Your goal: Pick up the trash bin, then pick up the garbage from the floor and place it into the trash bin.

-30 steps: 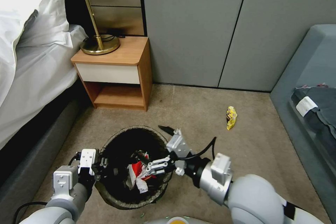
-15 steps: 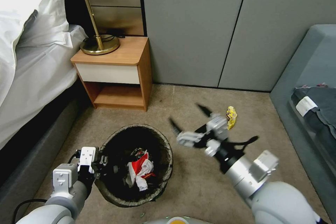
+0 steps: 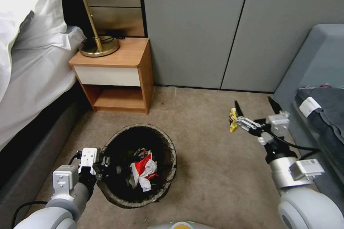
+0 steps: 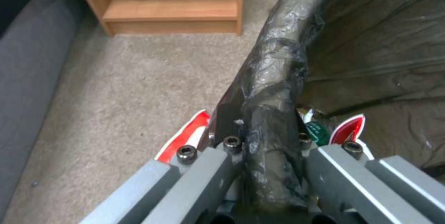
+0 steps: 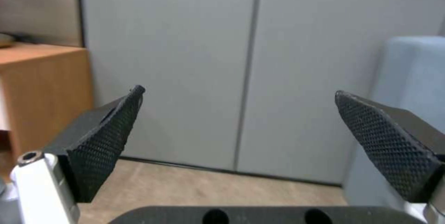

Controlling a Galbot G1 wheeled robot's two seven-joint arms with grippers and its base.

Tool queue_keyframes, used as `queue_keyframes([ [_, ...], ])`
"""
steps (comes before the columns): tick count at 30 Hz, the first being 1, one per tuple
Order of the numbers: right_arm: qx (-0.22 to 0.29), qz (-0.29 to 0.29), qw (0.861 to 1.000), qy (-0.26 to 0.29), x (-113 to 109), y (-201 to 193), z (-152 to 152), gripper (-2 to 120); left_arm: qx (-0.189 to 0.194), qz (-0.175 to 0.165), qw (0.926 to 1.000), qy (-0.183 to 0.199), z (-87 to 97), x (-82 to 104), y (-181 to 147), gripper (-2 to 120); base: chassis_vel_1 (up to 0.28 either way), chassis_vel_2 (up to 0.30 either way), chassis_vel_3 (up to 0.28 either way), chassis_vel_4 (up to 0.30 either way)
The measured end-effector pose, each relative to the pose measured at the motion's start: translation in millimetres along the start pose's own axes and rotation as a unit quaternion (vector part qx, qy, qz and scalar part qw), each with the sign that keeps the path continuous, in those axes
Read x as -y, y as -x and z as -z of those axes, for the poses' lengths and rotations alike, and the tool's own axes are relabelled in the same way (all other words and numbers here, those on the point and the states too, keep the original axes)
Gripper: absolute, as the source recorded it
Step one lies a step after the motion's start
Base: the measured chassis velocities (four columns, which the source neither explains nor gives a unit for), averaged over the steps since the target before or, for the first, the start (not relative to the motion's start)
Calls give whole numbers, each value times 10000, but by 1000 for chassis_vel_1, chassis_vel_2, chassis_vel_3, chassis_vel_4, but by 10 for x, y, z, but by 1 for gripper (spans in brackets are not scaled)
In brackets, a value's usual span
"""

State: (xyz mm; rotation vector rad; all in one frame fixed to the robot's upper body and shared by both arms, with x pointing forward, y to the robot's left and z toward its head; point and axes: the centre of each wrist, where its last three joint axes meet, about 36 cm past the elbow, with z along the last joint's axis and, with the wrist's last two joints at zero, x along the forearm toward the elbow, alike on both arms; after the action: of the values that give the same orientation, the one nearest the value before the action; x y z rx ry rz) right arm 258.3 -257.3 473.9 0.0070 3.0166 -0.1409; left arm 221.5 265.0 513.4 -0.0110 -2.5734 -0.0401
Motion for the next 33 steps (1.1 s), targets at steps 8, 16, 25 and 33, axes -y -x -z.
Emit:
queue_keyframes([
  [8, -39, -188, 9998, -11, 11, -77, -135, 100, -17, 18, 10000, -20, -8, -3, -5, 1, -49, -50, -54, -43],
  [16, -40, -107, 9999, 50, -45, -62, -136, 100, -12, 27, 10000, -11, -5, -10, -5, 1, -30, -39, -43, -44],
  [25, -287, -63, 9995, 137, -89, -37, -102, 100, 2, 40, 10000, -91, 1, -11, -3, 1, -9, -17, -12, -15],
  [33, -415, -226, 9987, 215, -145, -26, -127, 100, -2, 49, 9999, -109, -2, -9, -4, 1, 0, 0, 0, 0],
])
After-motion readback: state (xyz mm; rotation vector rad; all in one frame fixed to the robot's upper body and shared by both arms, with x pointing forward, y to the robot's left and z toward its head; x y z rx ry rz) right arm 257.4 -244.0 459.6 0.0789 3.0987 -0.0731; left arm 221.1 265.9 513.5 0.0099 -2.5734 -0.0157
